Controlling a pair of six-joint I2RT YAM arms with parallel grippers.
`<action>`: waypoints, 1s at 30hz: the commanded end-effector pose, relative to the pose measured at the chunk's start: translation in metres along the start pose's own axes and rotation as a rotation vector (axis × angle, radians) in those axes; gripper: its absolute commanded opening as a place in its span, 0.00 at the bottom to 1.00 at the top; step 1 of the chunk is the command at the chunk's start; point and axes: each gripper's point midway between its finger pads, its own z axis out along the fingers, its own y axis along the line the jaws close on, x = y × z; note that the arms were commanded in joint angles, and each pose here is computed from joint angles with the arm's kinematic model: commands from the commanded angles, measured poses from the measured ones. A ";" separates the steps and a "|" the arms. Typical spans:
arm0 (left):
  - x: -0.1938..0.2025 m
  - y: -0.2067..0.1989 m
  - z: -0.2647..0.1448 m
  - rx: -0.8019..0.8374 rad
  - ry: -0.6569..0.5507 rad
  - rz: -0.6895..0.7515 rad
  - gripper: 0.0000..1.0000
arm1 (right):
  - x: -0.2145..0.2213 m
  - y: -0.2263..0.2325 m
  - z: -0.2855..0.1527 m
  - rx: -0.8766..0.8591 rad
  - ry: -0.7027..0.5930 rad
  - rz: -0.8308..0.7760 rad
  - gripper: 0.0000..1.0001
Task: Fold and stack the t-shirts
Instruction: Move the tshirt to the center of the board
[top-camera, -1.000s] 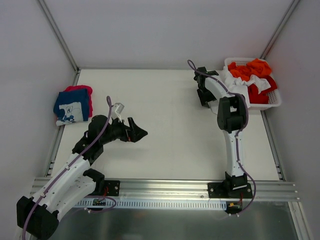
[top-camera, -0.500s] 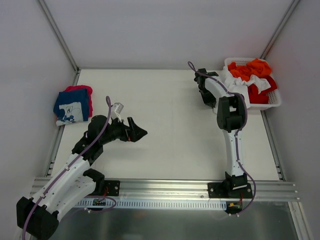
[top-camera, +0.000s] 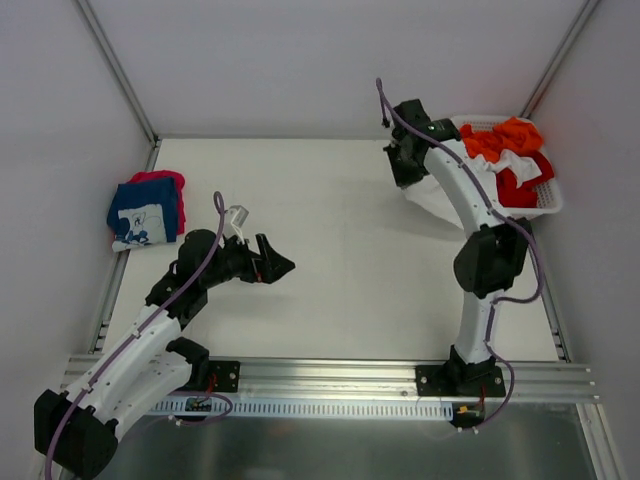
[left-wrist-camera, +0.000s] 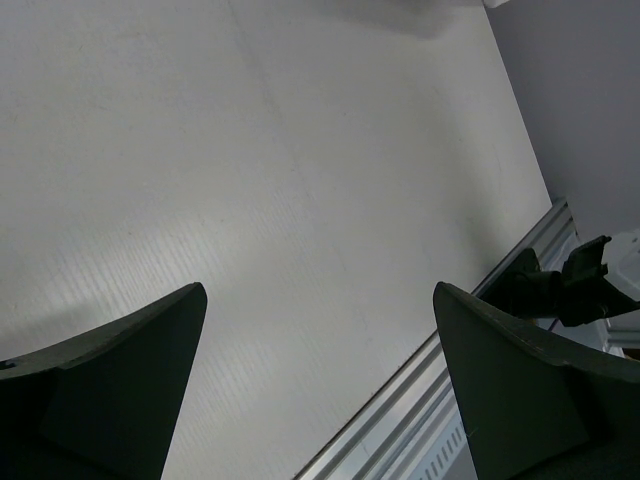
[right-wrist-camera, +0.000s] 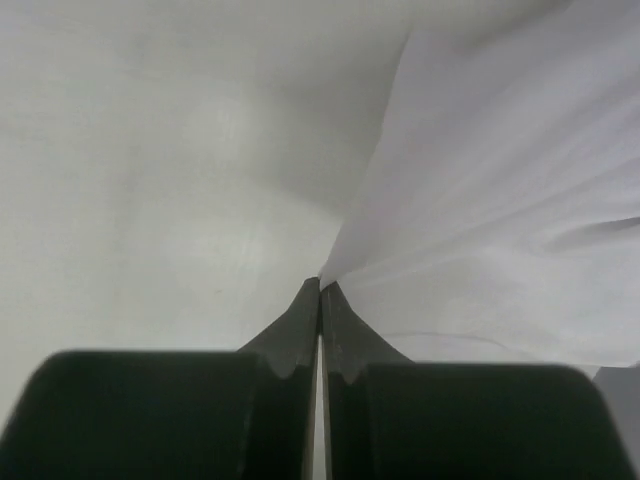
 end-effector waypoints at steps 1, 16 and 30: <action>-0.010 -0.004 0.001 0.009 -0.022 0.007 0.99 | -0.030 0.041 -0.157 -0.211 -0.304 -0.036 0.00; 0.000 -0.002 0.007 0.040 -0.009 -0.009 0.99 | 0.019 0.156 -0.408 -1.086 -0.675 -0.207 0.05; -0.006 -0.011 0.033 0.121 -0.009 -0.116 0.99 | 0.025 0.192 -0.481 -1.602 -0.580 -0.241 0.06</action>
